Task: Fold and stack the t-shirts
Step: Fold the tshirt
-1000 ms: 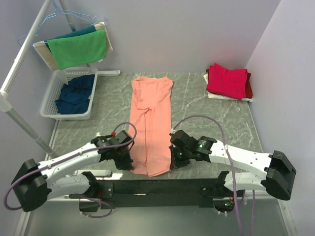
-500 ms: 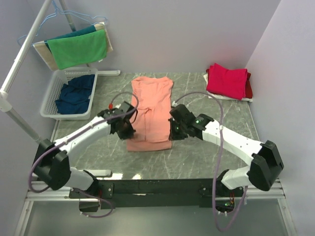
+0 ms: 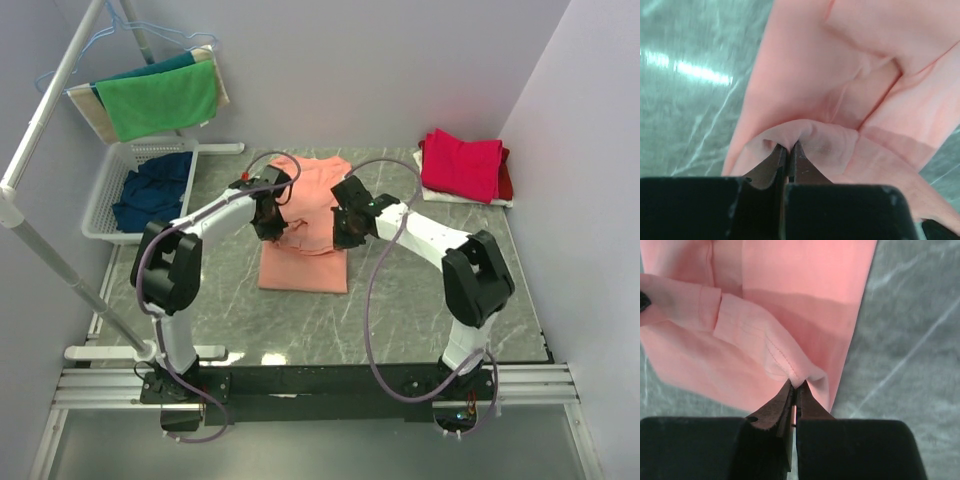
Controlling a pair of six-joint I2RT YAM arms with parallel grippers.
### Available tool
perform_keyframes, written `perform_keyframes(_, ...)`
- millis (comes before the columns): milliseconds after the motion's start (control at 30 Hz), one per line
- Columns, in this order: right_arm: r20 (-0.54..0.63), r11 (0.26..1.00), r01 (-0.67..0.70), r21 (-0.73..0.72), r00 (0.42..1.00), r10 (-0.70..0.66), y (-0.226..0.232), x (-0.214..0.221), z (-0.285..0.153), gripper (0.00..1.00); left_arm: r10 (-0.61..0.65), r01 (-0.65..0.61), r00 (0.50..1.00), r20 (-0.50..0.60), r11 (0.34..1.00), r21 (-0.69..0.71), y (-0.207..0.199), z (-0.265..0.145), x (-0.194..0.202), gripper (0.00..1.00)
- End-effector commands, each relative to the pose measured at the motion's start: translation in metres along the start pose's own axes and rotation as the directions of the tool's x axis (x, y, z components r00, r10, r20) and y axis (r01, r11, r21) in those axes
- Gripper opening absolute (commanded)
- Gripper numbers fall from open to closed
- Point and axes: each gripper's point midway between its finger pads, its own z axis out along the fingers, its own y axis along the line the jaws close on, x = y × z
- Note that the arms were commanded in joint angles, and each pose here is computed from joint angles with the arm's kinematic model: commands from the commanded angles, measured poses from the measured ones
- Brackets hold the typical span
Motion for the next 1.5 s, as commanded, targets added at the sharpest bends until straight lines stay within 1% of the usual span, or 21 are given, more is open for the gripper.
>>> perform_keyframes(0, 0.042, 1.000, -0.026, -0.015, 0.999, 0.027, 0.003, -0.033, 0.012, 0.00, 0.030, -0.032, 0.997, 0.074, 0.999, 0.021, -0.021, 0.004, -0.043, 0.01)
perform_keyframes(67, 0.040, 0.999, -0.035, -0.003, 0.999, 0.035, 0.000, -0.037, 0.018, 0.00, 0.032, -0.034, 0.996, 0.080, 0.999, 0.028, -0.025, 0.006, -0.053, 0.01)
perform_keyframes(200, 0.048, 0.997, -0.077, 0.012, 0.996, 0.077, -0.012, -0.047, 0.024, 0.00, 0.043, -0.044, 0.998, 0.052, 0.999, 0.013, -0.024, 0.022, -0.057, 0.02)
perform_keyframes(267, 0.032, 0.993, -0.114, 0.037, 0.993, 0.113, -0.023, -0.049, 0.031, 0.00, 0.049, -0.049, 0.998, 0.045, 0.999, 0.009, -0.022, 0.025, -0.060, 0.24)
perform_keyframes(300, 0.044, 0.991, -0.126, 0.035, 0.991, 0.125, -0.023, -0.057, 0.029, 0.11, 0.048, -0.049, 0.998, 0.043, 0.999, 0.003, -0.021, 0.027, -0.060, 0.35)
perform_keyframes(333, 0.043, 0.989, -0.140, 0.047, 0.989, 0.138, -0.029, -0.060, 0.032, 0.23, 0.047, -0.047, 0.997, 0.055, 0.999, -0.010, -0.018, 0.027, -0.064, 0.52)
perform_keyframes(400, 0.069, 0.987, -0.156, 0.042, 0.986, 0.153, -0.031, -0.068, 0.030, 0.36, 0.036, -0.034, 0.996, 0.079, 0.999, -0.028, -0.012, 0.025, -0.071, 0.59)
perform_keyframes(467, 0.137, 0.984, -0.177, 0.032, 0.976, 0.171, -0.036, -0.086, 0.025, 0.41, 0.014, -0.007, 0.992, 0.125, 0.998, -0.056, -0.004, 0.023, -0.083, 0.65)
perform_keyframes(533, 0.174, 0.981, -0.194, 0.029, 0.967, 0.186, -0.039, -0.099, 0.022, 0.41, -0.008, 0.019, 0.985, 0.172, 0.998, -0.064, 0.000, 0.018, -0.095, 0.68)
perform_keyframes(667, 0.211, 0.981, -0.192, 0.034, 0.961, 0.181, -0.041, -0.117, 0.020, 0.41, -0.017, 0.036, 0.965, 0.261, 0.997, -0.069, 0.003, 0.004, -0.113, 0.68)
perform_keyframes(700, 0.214, 0.983, -0.182, 0.029, 0.961, 0.172, -0.039, -0.121, 0.018, 0.40, -0.030, 0.044, 0.953, 0.302, 0.998, -0.040, 0.000, -0.009, -0.122, 0.69)
perform_keyframes(767, 0.209, 0.984, -0.178, 0.026, 0.963, 0.168, -0.037, -0.120, 0.016, 0.39, -0.029, 0.039, 0.948, 0.316, 0.999, -0.027, 0.003, -0.016, -0.120, 0.69)
perform_keyframes(800, 0.195, 0.985, -0.170, 0.017, 0.967, 0.163, -0.036, -0.115, 0.016, 0.38, -0.037, 0.031, 0.941, 0.336, 0.999, 0.022, -0.002, -0.031, -0.125, 0.69)
perform_keyframes(900, 0.163, 0.989, -0.150, 0.000, 0.975, 0.148, -0.028, -0.099, 0.010, 0.38, 0.001, -0.019, 0.951, 0.309, 0.998, 0.053, -0.001, -0.044, -0.113, 0.69)
perform_keyframes(967, 0.143, 0.991, -0.133, 0.006, 0.981, 0.131, -0.025, -0.087, 0.004, 0.37, 0.037, -0.044, 0.962, 0.272, 0.999, 0.019, 0.010, -0.044, -0.099, 0.67)
perform_keyframes(1167, 0.072, 1.000, -0.008, 0.022, 0.997, 0.007, 0.001, -0.036, 0.004, 0.38, 0.146, -0.157, 0.977, 0.153, 0.986, 0.062, 0.016, -0.040, -0.049, 0.55)
perform_keyframes(1200, 0.063, 1.000, -0.002, 0.020, 0.998, 0.001, 0.006, -0.033, 0.005, 0.38, 0.164, -0.176, 0.976, 0.140, 0.982, 0.075, 0.013, -0.040, -0.042, 0.55)
perform_keyframes(1233, 0.050, 1.000, 0.002, 0.021, 0.999, -0.003, 0.008, -0.029, 0.008, 0.39, 0.183, -0.193, 0.976, 0.121, 0.978, 0.076, 0.015, -0.036, -0.033, 0.49)
perform_keyframes(1300, 0.025, 1.000, 0.008, 0.009, 1.000, -0.008, 0.016, -0.020, 0.015, 0.39, 0.207, -0.215, 0.974, 0.090, 0.972, 0.092, 0.011, -0.030, -0.021, 0.43)
perform_keyframes(1433, -0.009, 1.000, -0.001, 0.006, 1.000, 0.001, 0.024, -0.020, 0.035, 0.39, 0.229, -0.232, 0.973, 0.037, 0.966, 0.113, 0.008, -0.018, -0.005, 0.38)
perform_keyframes(1467, -0.010, 1.000, 0.002, -0.023, 1.000, -0.002, 0.033, -0.026, 0.037, 0.39, 0.236, -0.236, 0.972, 0.017, 0.965, 0.115, 0.007, -0.013, 0.000, 0.37)
